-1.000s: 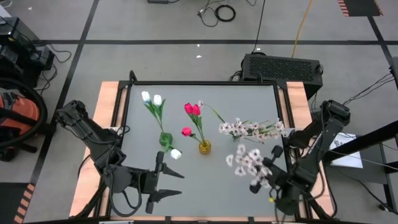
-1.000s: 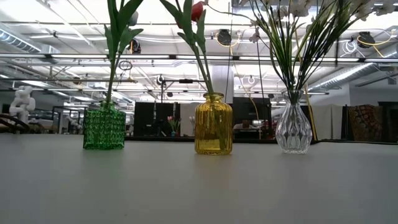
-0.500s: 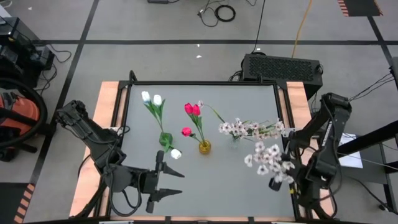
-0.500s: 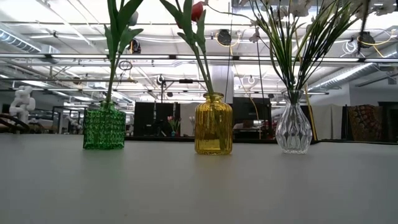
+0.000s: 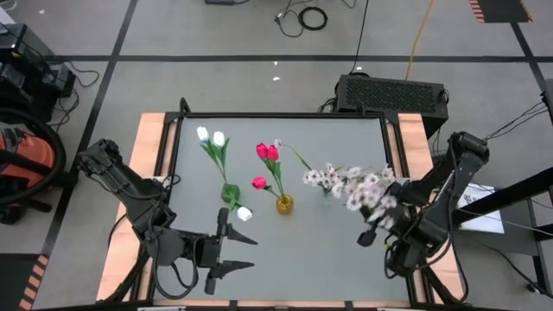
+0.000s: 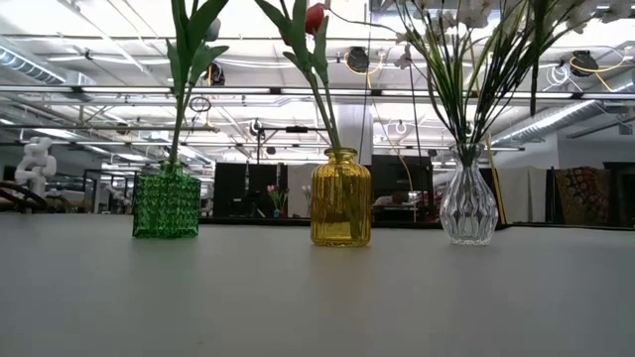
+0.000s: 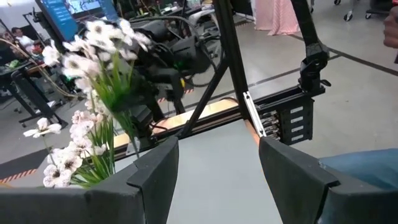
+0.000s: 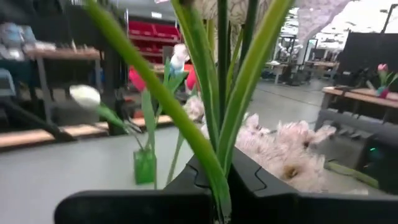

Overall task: Sort flowers into vase by color
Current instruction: Put the white flowers into the transparent flower vase

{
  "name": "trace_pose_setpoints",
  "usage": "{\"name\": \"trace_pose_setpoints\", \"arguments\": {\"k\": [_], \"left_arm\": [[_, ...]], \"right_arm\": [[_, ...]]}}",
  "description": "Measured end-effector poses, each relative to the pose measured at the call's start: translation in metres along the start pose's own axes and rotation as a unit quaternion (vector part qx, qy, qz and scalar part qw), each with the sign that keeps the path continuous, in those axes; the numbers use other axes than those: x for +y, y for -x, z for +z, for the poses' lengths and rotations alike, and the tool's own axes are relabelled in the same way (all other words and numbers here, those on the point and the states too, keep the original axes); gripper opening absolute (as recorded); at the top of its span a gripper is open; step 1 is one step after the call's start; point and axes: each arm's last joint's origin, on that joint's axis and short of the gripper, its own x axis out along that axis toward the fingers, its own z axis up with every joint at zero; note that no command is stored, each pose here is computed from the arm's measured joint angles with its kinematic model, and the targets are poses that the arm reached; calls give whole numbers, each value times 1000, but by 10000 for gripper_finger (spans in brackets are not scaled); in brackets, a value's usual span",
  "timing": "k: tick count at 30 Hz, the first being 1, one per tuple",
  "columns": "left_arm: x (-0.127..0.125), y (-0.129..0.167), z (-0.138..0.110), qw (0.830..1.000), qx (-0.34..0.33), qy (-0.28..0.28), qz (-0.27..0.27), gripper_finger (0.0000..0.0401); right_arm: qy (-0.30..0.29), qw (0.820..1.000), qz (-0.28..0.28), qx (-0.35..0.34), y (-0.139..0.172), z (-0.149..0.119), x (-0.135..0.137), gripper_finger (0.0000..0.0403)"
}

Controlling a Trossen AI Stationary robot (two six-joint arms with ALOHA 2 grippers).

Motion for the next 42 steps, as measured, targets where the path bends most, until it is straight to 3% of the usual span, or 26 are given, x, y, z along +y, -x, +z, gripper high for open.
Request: {"name": "trace_pose_setpoints", "arguments": {"k": [3, 8, 10, 13, 15, 18, 21, 23, 25, 29, 33, 38, 42], "left_arm": [[0, 0, 0, 1000, 0, 2, 0, 230], [0, 0, 0, 1000, 1, 4, 0, 230], [0, 0, 0, 1000, 0, 4, 0, 230], [0, 0, 0, 1000, 0, 2, 0, 230], [0, 0, 0, 1000, 0, 3, 0, 230], [0, 0, 0, 1000, 0, 5, 0, 230], [0, 0, 0, 1000, 0, 5, -1, 230], [0, 0, 0, 1000, 2, 5, -1, 230], [0, 0, -1, 1000, 3, 4, -1, 230], [-1, 0, -1, 1000, 5, 11, -1, 230], [-1, 0, -1, 1000, 5, 16, -1, 230], [-1, 0, -1, 999, 5, 32, -1, 230], [0, 0, -1, 1000, 5, 29, -1, 230]], "right_arm": [[42, 999, -12, 4, -6, 6, 4, 2], [-6, 1000, -4, 13, -5, 41, 21, 2], [3, 999, 22, 38, -4, 54, 31, 2], [59, 988, 116, 81, -2, 80, 46, 2], [97, 971, 203, 79, -1, 107, 53, 2], [156, 927, 340, 38, 5, 149, 54, 2], [186, 885, 427, -13, 16, 182, 44, 2], [209, 869, 448, -29, 23, 188, 34, 2], [233, 865, 444, -17, 29, 180, 28, 2], [258, 887, 383, -8, 30, 141, 30, 2], [262, 896, 355, -39, 30, 96, 30, 2], [241, 902, 347, -84, 28, 59, 11, 2], [234, 907, 333, -112, 23, 43, -15, 2]]}}
